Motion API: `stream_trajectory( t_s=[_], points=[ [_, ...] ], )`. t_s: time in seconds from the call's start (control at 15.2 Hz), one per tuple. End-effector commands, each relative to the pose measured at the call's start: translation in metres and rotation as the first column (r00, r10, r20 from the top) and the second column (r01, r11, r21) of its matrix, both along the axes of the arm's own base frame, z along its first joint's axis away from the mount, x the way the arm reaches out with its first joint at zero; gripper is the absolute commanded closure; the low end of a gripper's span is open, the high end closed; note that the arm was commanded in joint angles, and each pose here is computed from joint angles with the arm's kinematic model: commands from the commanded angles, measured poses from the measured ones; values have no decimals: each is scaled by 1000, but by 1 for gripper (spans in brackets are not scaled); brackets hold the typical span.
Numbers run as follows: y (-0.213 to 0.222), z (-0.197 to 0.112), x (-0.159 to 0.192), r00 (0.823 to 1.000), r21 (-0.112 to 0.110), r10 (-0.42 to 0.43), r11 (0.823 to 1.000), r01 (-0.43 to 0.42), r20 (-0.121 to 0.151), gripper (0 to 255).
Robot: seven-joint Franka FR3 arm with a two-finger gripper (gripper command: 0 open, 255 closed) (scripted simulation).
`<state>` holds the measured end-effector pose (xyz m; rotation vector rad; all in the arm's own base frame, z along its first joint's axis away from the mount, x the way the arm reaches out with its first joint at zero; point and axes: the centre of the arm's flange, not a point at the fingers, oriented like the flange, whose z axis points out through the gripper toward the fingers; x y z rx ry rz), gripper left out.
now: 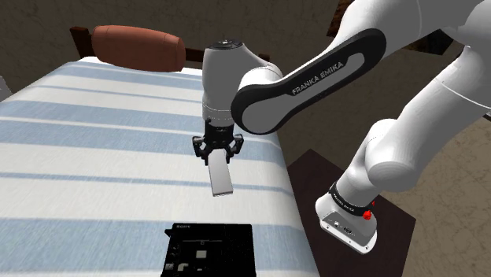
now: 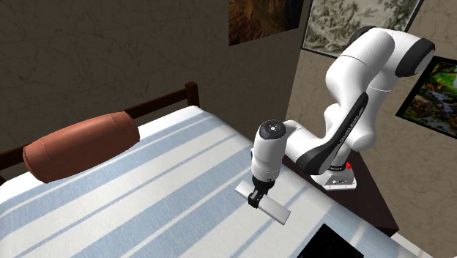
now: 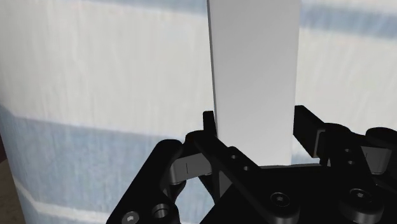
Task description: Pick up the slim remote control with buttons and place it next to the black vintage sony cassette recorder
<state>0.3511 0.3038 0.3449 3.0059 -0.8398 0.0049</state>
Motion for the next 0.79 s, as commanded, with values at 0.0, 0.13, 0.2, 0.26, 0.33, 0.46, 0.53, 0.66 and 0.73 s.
stream_trajectory(
  t_s=[0.0, 0.13, 0.2, 0.26, 0.33, 0.46, 0.53, 0.66, 0.73],
  points=[
    [0, -1, 1, 1000, 0, 0, 1000, 0, 1, 255],
    [0, -1, 1, 1000, 0, 0, 1000, 0, 1, 255],
    [0, -1, 1, 1000, 0, 0, 1000, 0, 1, 255],
    [0, -1, 1, 1000, 0, 0, 1000, 0, 1, 255],
    [0, -1, 1, 1000, 0, 0, 1000, 0, 1, 255],
    [0, -1, 1, 1000, 0, 0, 1000, 0, 1, 0],
    [0, -1, 1, 1000, 0, 0, 1000, 0, 1, 0],
    [0, -1, 1, 1000, 0, 0, 1000, 0, 1, 0],
    [0, -1, 1, 1000, 0, 0, 1000, 0, 1, 0]
  ],
)
